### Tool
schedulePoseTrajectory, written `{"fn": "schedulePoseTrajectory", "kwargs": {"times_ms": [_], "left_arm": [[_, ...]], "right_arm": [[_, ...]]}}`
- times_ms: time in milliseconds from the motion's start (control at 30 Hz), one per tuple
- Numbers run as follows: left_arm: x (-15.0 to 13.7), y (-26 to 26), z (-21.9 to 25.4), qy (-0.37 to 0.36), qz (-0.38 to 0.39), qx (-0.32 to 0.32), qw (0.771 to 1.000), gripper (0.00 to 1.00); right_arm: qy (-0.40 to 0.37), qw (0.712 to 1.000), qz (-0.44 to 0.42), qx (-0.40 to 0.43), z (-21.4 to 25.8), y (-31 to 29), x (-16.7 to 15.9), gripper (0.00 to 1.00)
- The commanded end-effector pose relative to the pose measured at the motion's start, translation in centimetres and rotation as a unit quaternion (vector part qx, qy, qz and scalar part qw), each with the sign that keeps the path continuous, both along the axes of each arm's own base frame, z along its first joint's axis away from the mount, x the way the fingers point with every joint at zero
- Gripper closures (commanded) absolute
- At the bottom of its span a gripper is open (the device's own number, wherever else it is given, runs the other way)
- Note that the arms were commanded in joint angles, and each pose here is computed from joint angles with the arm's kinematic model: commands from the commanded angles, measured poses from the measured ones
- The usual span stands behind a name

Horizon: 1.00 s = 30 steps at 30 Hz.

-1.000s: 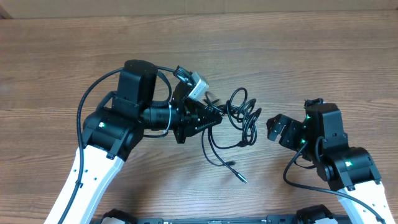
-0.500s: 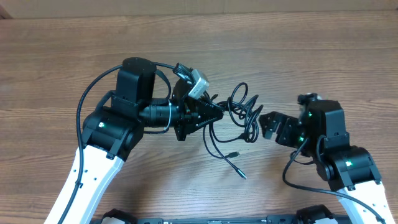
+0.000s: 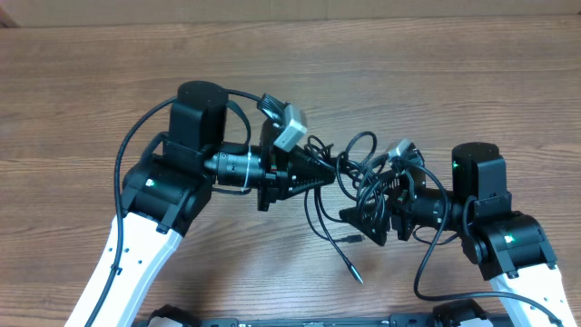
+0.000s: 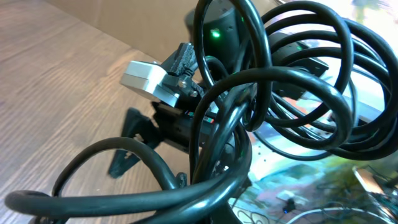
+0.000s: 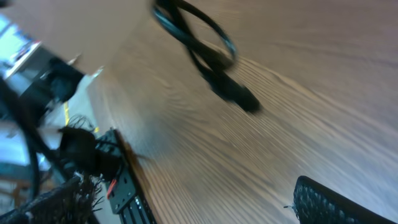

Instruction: Untangle cables

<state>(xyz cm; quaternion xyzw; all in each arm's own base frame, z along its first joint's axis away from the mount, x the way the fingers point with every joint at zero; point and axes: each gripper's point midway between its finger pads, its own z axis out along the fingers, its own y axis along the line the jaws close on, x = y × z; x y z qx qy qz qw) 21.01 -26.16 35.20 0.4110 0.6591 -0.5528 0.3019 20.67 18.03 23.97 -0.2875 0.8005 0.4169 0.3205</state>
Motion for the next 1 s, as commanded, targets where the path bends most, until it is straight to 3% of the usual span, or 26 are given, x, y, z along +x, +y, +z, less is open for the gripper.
{"fn": "schedulePoseTrajectory", "kwargs": {"times_ms": [0, 333, 400, 467, 500, 567, 600, 867, 967], "left_arm": [[-2.1, -0.4, 1.5, -0.027, -0.041, -0.024, 0.999, 0.96], [-3.8, -1.7, 2.0, -0.036, -0.075, -0.033, 0.996, 0.96], [-4.1, -1.9, 2.2, -0.033, -0.08, -0.035, 0.996, 0.96], [-4.2, -2.1, 2.4, -0.035, -0.083, -0.038, 0.995, 0.96], [-4.1, -2.2, 2.6, -0.036, -0.082, -0.041, 0.995, 0.96], [-4.0, -2.2, 2.7, -0.04, -0.081, -0.043, 0.995, 0.96], [-4.0, -2.2, 2.8, -0.042, -0.08, -0.043, 0.995, 0.96], [-3.7, -2.2, 2.7, -0.042, -0.074, -0.041, 0.995, 0.96], [-3.2, -2.2, 2.2, -0.037, -0.056, -0.028, 0.997, 0.96]], "right_arm": [[-0.068, 0.996, 0.055, 0.027, 2.1, 0.9, -0.6, 0.0], [-0.187, 0.973, 0.118, 0.07, 5.5, 2.0, -0.6, 0.0], [-0.186, 0.973, 0.118, 0.07, 5.5, 2.0, -0.6, 0.05], [-0.183, 0.973, 0.119, 0.071, 5.4, 2.0, -0.7, 0.24], [-0.179, 0.973, 0.122, 0.074, 5.4, 2.0, -0.9, 0.53], [-0.167, 0.976, 0.121, 0.073, 5.1, 1.9, -1.0, 0.89], [-0.16, 0.977, 0.12, 0.072, 4.9, 1.9, -1.2, 0.96], [-0.103, 0.988, 0.09, 0.072, 4.4, 1.7, -0.9, 0.96], [-0.025, 0.998, -0.05, 0.016, 1.9, -0.3, 2.4, 0.96]]}}
